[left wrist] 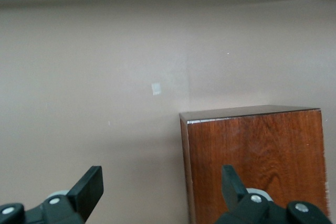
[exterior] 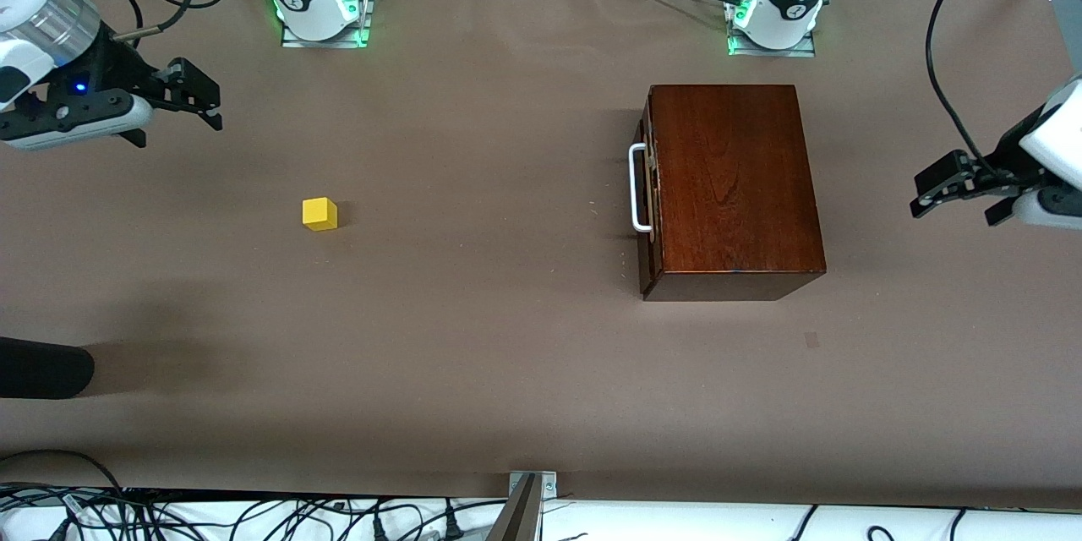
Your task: Open drawer, take yellow block, close drawer
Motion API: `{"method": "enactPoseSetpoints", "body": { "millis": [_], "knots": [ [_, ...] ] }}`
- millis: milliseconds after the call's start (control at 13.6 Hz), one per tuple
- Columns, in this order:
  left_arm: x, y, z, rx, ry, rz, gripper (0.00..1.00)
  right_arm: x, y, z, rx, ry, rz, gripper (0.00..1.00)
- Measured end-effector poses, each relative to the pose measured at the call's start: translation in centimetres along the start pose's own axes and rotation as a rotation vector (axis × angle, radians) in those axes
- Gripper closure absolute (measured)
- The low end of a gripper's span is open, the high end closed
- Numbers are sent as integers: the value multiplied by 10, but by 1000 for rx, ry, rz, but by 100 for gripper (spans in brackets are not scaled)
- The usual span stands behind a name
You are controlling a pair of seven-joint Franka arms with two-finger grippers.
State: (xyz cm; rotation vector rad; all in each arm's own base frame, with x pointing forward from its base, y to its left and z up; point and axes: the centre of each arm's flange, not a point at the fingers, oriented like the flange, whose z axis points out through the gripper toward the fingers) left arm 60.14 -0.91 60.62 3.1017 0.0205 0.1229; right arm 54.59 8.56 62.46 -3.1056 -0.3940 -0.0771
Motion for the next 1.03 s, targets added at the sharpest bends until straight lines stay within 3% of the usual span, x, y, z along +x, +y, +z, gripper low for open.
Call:
{"method": "enactPoseSetpoints", "body": {
  "millis": [148,369,1033],
  "knots": [
    [-11,-3,-6,-1,-20,-88,0,0,7,-6,-2,11,11,0],
    [-22,-23,4,1,-50,-134,0,-1,15,-2,1,-17,26,0],
    [-38,-18,14,-1,-85,-129,0,-1,27,0,0,-18,47,0]
  ]
}}
